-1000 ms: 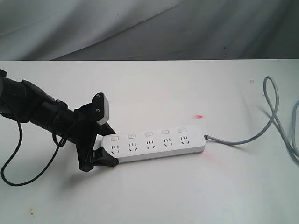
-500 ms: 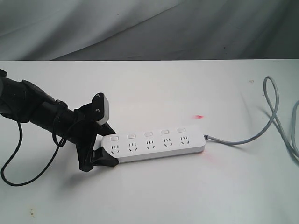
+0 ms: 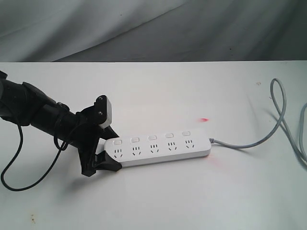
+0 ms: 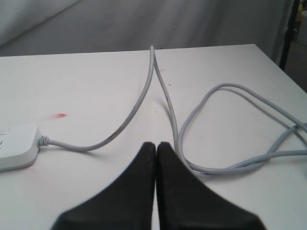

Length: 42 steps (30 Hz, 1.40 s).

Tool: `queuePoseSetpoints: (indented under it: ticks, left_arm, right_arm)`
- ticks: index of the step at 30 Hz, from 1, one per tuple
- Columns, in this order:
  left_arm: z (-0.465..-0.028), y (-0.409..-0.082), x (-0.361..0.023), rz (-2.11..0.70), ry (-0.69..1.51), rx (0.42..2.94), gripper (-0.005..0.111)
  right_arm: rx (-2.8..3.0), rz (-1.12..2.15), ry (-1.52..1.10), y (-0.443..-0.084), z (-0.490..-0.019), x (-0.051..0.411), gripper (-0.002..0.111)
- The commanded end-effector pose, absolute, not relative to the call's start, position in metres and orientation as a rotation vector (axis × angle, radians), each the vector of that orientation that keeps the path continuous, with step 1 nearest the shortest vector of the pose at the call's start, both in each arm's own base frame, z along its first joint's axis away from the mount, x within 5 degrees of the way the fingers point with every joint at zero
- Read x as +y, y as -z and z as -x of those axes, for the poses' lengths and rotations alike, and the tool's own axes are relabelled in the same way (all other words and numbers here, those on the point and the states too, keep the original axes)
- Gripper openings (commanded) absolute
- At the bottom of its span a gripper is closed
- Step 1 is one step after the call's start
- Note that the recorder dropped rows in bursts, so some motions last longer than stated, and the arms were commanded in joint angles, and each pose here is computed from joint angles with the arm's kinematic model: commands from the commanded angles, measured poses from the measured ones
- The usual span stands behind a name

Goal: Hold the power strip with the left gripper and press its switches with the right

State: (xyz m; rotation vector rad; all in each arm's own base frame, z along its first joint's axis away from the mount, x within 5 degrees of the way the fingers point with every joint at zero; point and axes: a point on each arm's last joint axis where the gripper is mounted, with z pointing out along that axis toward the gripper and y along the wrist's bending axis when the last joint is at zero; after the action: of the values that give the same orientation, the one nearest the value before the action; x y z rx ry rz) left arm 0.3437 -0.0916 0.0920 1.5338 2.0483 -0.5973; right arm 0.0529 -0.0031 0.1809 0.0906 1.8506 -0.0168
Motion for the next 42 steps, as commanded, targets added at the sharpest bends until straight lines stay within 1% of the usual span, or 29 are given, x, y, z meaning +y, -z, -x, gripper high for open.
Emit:
queuePoseSetpoints:
  ticks: [1,37,38,40,41,42]
  left_arm:
    - [-0.3447,-0.0941,-0.0932,-1.535,0.596,2.036,0.0]
    - [-0.3447,-0.0941,-0.0932,-1.535,0.596,2.036,0.0]
    - [-0.3447,-0.0941,-0.0932,-1.535,0.596,2.036,0.001]
    - [-0.3441,-0.0936,-0.0928,-1.553,0.591,2.032,0.012]
    - [-0.3437,-0.0932,-0.0924,-1.566,0.588,2.03,0.024]
    - [-0.3433,-0.0929,-0.0921,-1.579,0.585,2.028,0.033]
  right_arm:
    - [1.836,-0.104,0.016,-0.1811,-0.0531,-0.0035,0.0]
    - [1.826,-0.102,0.015,-0.1821,-0.0533,-0.0034,0.0]
    - [1.819,-0.102,0.015,-0.1826,-0.0535,-0.0034,0.0]
    - [1.809,-0.101,0.015,-0.1836,-0.0537,-0.0034,0.0]
    - [1.809,-0.101,0.015,-0.1836,-0.0537,-0.0034,0.0]
    - [1.809,-0.101,0.015,-0.1836,-0.0537,-0.0034,0.0]
